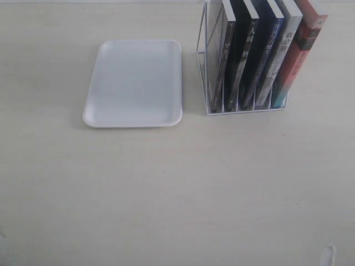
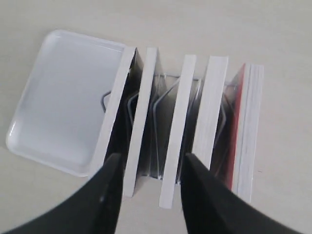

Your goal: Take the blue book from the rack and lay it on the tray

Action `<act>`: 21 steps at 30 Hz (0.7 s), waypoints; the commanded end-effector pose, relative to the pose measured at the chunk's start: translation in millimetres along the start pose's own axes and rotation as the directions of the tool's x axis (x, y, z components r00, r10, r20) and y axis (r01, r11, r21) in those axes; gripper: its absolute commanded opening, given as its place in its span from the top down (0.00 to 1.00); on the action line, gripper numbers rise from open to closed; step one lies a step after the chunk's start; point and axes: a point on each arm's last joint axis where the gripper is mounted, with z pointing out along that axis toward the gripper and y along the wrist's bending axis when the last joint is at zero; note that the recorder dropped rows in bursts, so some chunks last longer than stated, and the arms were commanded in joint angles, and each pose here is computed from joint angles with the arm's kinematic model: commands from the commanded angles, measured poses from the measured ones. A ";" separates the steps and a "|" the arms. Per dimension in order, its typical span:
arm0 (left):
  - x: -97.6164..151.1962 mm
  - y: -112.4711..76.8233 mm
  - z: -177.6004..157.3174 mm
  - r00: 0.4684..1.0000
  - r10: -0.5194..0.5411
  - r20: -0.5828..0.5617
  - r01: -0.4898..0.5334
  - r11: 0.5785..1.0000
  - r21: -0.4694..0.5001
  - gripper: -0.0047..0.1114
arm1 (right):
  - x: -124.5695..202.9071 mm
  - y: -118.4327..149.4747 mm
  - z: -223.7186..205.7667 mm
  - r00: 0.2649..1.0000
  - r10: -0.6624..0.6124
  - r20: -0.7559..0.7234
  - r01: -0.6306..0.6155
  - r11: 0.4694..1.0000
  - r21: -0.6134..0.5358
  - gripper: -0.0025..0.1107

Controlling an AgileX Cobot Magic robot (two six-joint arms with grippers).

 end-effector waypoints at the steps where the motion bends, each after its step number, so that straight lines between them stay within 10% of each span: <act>1: 0.6 -0.4 0.2 1.000 0.006 0.004 -0.006 1.000 0.008 0.91 | 0.8 9.5 6.6 0.999 -0.042 -0.021 0.042 0.999 -0.010 0.64; 21: 0.6 -0.4 0.2 1.000 0.006 0.004 -0.006 1.000 0.008 0.91 | 4.0 34.8 51.5 0.988 -0.099 -0.121 0.112 0.989 0.101 0.64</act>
